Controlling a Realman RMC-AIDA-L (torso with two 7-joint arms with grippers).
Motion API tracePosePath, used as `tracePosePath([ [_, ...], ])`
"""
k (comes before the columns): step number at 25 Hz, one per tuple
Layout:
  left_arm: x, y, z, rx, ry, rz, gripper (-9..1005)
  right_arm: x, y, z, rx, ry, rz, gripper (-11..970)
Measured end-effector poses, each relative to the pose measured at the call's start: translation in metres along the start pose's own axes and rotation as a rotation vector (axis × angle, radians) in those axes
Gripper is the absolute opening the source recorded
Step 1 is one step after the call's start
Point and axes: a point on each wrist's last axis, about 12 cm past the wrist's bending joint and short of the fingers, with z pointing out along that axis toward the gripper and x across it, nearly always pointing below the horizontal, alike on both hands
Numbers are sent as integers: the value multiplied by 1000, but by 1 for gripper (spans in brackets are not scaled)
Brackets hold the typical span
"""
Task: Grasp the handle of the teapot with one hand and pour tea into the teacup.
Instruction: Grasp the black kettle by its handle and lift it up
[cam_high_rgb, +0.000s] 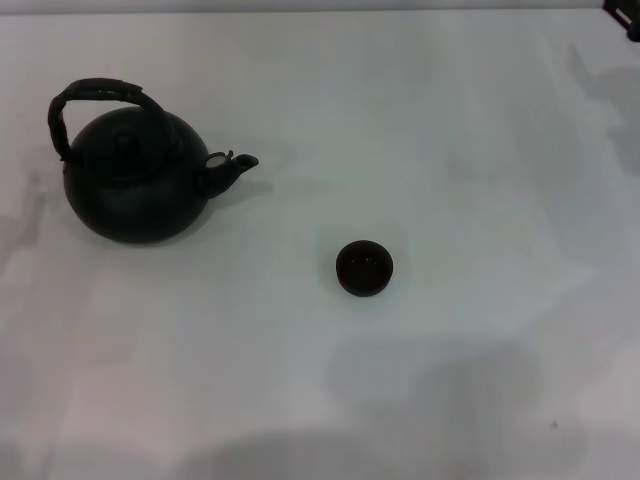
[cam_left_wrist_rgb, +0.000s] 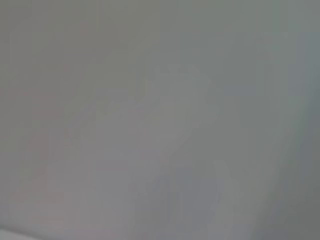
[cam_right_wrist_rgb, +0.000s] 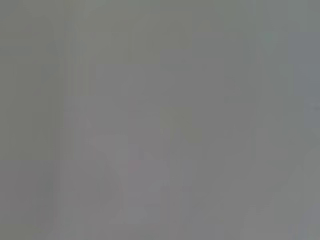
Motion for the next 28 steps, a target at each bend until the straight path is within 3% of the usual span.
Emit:
tracePosePath([
  [6, 10, -3, -44, 65, 68, 23, 600, -6, -10, 7, 47, 22, 44, 844],
  [11, 12, -9, -54, 127, 84, 36, 600, -11, -14, 14, 63, 34, 59, 844],
  [17, 10, -16, -35, 173, 67, 78, 601, -16, -8, 21, 49, 30, 75, 845],
  [28, 8, -25, 12, 225, 79, 147, 600, -9, -10, 16, 60, 54, 102, 845],
])
